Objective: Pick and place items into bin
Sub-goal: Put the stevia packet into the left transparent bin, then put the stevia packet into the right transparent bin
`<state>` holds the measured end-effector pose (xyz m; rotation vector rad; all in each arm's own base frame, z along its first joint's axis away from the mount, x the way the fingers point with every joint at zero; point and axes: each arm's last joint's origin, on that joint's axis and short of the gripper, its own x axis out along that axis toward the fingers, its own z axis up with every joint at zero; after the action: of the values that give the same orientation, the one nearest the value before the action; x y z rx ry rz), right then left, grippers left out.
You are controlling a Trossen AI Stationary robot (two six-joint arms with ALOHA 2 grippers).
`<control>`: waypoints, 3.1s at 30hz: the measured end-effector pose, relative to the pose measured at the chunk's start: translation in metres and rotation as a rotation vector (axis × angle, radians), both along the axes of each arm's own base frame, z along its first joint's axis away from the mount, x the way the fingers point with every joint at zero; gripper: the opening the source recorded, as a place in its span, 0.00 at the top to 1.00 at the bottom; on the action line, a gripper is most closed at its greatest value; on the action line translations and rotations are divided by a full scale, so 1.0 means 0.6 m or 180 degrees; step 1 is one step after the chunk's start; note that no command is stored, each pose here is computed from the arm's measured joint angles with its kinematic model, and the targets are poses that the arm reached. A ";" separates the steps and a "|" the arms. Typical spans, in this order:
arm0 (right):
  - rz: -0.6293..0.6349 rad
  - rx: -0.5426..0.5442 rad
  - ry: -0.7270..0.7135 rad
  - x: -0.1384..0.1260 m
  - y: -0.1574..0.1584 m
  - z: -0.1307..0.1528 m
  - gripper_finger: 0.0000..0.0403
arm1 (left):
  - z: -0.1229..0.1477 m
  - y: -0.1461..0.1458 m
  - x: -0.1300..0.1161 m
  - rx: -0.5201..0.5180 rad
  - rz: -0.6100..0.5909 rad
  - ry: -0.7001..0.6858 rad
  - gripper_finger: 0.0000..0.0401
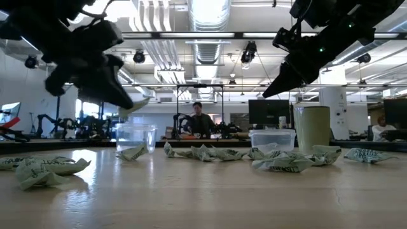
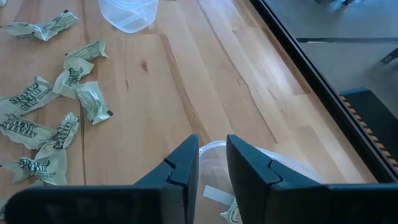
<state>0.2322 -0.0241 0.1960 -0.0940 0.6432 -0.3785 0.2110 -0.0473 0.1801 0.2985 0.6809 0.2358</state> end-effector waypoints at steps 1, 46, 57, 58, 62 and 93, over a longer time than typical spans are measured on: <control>0.0000 0.0000 0.0000 0.000 0.000 0.000 0.83 | 0.002 0.000 0.001 0.0138 0.0102 -0.0054 1.00; 0.1269 0.0809 0.0358 0.015 0.074 -0.045 0.83 | -0.002 -0.005 0.004 0.0853 0.0537 -0.0047 0.68; 0.1014 0.0737 0.0750 0.029 0.078 -0.092 0.83 | 0.003 -0.009 -0.001 0.0823 0.0486 -0.0100 0.68; 0.1005 0.0737 0.0767 0.029 0.078 -0.094 0.83 | 0.003 -0.009 -0.001 0.0826 0.0486 -0.0096 0.68; 0.0945 0.0819 0.0753 0.029 0.079 -0.095 0.83 | 0.002 -0.009 -0.002 0.0831 0.0484 -0.0083 0.68; 0.0954 0.0824 0.1047 0.030 0.079 -0.124 0.98 | 0.001 -0.009 -0.003 0.0847 0.0478 -0.0051 0.68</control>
<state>0.2502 0.0233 0.1219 -0.0041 0.9829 0.0142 0.2091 -0.0524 0.1808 0.5001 0.6572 0.4734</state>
